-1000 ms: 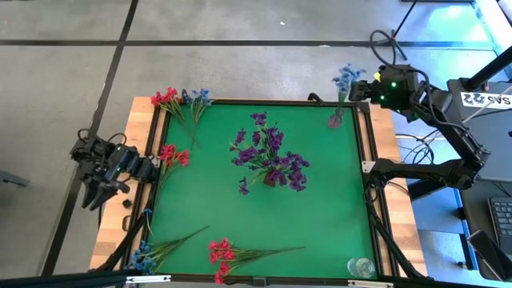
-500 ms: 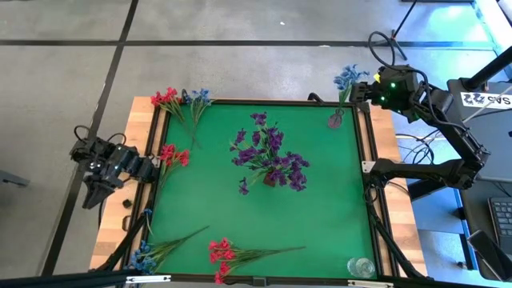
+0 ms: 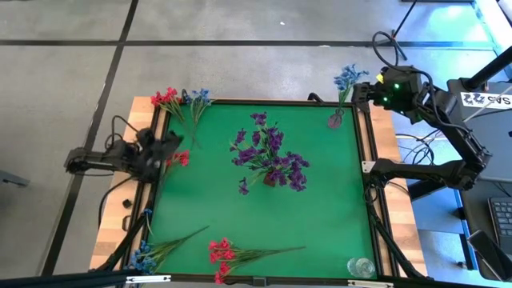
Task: Sort flowers into vase by color
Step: Put the top blue flowers into the violet vase
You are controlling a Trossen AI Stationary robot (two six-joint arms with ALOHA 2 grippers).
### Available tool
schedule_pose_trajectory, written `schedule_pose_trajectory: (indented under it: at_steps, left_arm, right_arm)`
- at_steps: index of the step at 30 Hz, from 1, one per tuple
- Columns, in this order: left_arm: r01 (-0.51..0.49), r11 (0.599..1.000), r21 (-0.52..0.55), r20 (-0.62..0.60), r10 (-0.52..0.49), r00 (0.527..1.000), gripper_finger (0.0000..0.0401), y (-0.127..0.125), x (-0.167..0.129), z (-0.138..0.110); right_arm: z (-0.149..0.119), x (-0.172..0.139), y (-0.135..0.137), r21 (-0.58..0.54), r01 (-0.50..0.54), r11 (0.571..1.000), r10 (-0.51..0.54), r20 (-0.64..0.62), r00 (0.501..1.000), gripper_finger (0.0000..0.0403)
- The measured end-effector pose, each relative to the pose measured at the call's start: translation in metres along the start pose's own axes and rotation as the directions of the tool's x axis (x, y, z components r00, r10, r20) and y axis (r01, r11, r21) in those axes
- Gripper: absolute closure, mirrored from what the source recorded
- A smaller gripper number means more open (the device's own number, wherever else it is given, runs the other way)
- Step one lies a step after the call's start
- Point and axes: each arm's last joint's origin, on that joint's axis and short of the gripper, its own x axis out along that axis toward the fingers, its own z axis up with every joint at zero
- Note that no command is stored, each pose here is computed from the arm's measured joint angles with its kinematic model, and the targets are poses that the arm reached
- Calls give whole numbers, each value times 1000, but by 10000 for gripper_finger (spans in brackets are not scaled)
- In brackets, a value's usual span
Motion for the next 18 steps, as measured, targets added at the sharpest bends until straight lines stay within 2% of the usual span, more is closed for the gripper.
schedule_pose_trajectory:
  at_steps: [3,9,14,18]
  left_arm:
    - [-141,988,-62,110,147,983,240,4,0,3]
    - [-223,972,-71,181,233,956,240,7,-1,6]
    - [-176,984,-38,155,180,971,240,5,-1,6]
    - [-151,988,-28,129,154,980,240,4,0,5]
  right_arm:
    - [-1,-3,-1,4,-28,1000,28,-8,1000,150]
    - [-2,-13,-5,14,-82,997,82,-11,997,150]
    - [-2,-20,-9,23,-109,994,109,7,994,150]
    - [4,-23,-5,20,-158,987,156,76,985,150]
